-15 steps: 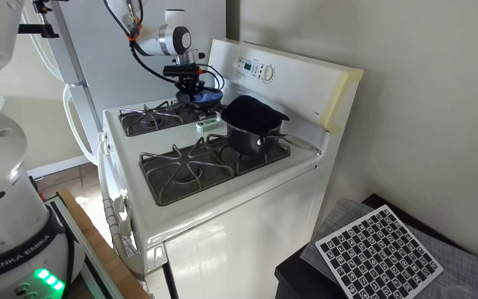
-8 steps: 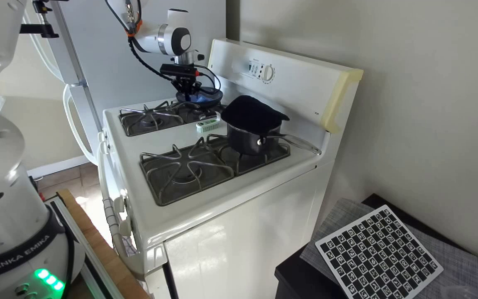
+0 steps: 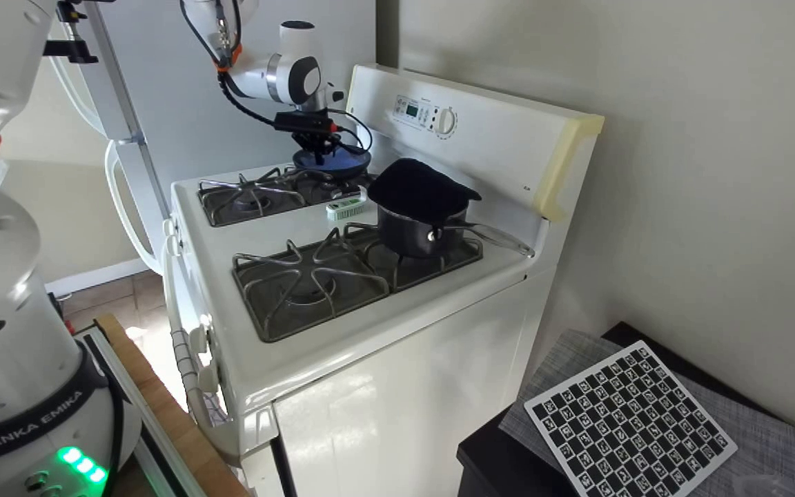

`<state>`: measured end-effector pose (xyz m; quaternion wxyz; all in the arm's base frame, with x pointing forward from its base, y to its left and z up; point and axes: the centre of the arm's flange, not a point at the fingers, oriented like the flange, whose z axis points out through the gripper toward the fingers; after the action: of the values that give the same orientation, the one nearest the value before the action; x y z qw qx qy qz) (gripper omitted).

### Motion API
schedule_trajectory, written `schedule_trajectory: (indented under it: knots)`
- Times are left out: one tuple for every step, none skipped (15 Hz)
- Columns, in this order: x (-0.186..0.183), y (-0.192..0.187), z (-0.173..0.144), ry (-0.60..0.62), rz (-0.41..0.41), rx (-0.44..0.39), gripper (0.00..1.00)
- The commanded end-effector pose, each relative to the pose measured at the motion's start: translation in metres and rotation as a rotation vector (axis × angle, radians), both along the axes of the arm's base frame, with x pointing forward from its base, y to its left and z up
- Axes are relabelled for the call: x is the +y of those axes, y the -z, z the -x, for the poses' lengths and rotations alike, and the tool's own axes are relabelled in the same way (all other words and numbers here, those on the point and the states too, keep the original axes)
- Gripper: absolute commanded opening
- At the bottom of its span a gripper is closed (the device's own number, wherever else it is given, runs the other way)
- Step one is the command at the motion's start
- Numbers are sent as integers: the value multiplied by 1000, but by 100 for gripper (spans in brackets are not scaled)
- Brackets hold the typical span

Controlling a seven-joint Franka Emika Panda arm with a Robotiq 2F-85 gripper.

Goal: Move the pan backwards then use the blue fabric to wipe the pan.

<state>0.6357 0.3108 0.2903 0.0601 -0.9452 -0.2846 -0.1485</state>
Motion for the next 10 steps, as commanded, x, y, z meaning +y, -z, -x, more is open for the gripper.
schedule_trajectory:
  knots:
    - [-7, 10, -2, -15, 83, -39, 0]
    - [-8, 8, -2, -21, 106, -45, 0]
    - [-9, 7, -2, -31, 123, -54, 0]
    - [-10, 5, -1, -38, 140, -51, 0]
    - [-10, 4, 1, -50, 151, -43, 0]
    - [-9, 3, 2, -53, 159, -36, 0]
    - [-8, 2, 5, -57, 168, -15, 0]
    - [-8, 0, 7, -59, 174, 7, 0]
    - [-7, -1, 10, -57, 183, 36, 0]
    - [-7, -2, 13, -53, 191, 70, 0]
